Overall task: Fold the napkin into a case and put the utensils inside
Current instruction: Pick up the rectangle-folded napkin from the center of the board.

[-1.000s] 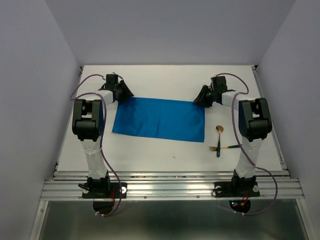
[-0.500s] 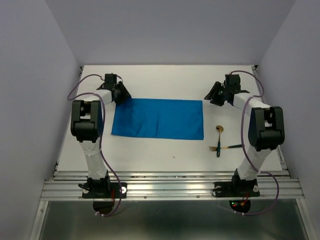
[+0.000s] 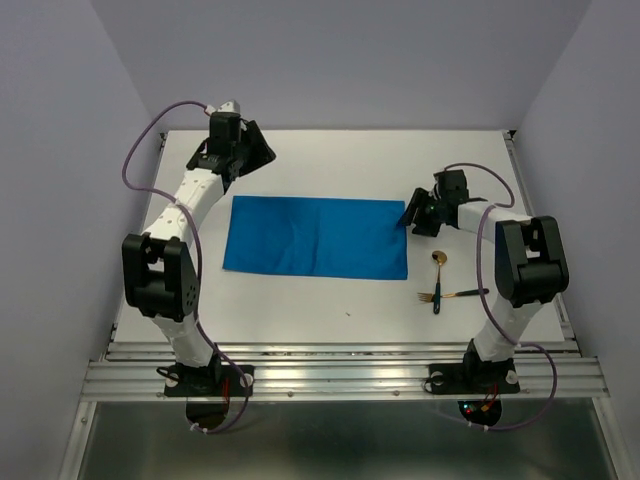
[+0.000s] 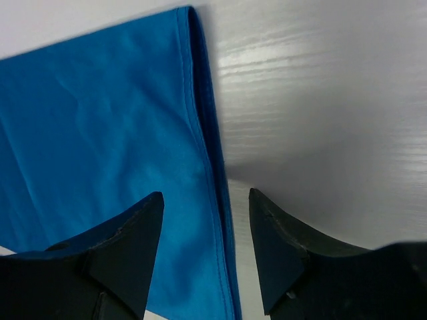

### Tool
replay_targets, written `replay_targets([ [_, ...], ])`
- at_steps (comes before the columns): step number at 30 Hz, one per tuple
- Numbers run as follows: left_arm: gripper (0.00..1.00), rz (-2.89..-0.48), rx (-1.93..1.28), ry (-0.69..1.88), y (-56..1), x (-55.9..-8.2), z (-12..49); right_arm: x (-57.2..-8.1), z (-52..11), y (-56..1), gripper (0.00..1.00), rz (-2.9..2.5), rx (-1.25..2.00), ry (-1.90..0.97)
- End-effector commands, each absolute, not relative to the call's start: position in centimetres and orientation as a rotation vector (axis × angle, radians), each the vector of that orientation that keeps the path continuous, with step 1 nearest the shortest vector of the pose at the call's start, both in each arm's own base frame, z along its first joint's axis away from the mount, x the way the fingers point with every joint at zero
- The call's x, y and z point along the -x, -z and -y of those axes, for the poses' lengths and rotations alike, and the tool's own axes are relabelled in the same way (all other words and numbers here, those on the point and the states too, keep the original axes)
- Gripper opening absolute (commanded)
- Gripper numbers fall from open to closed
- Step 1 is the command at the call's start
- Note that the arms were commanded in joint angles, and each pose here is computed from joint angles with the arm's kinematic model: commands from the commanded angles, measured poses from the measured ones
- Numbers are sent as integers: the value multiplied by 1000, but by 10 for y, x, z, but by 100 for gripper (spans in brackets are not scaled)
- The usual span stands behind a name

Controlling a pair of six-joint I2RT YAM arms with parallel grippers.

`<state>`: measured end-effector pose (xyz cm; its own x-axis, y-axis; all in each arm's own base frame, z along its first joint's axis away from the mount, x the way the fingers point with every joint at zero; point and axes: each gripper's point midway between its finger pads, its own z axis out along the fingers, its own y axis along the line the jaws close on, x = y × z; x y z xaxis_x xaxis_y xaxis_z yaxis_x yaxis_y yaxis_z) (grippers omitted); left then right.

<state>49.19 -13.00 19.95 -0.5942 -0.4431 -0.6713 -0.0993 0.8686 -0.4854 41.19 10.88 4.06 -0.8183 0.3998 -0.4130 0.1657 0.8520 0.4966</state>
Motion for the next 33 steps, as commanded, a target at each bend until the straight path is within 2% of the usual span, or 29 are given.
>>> replay_targets([
  [1,64,-2111,373,481,-243,-480,120,-402,-115,-31,59,-2526,-377,-627],
  [9,67,-2136,306,500,-251,-459,138,-399,-139,-17,52,-2548,-342,-631],
  [10,67,-2135,297,504,-252,-456,142,-400,-140,-16,45,-2547,-345,-610],
  [12,67,-2144,292,505,-249,-451,143,-403,-140,-16,37,-2533,-373,-607],
  [13,67,-2144,283,507,-249,-450,145,-405,-138,-17,27,-2525,-386,-592],
  [16,68,-2175,289,479,-230,-442,142,-409,-147,-29,16,-2490,-373,-642],
  [17,68,-2155,290,479,-234,-445,141,-408,-153,-32,13,-2487,-351,-646],
  [21,68,-2239,333,443,-182,-433,136,-412,-154,-43,7,-2463,-331,-586],
  [24,68,-2261,350,395,-169,-430,129,-412,-148,-41,12,-2480,-339,-538],
  [28,68,-2277,415,239,-160,-435,95,-410,-126,-33,35,-2494,-387,-372],
  [29,68,-2294,433,208,-155,-434,86,-410,-123,-36,47,-2483,-404,-354],
  [32,68,-2305,486,161,-145,-435,59,-406,-113,-38,58,-2466,-423,-295],
  [33,68,-2315,500,148,-139,-433,53,-405,-112,-38,59,-2468,-423,-288],
])
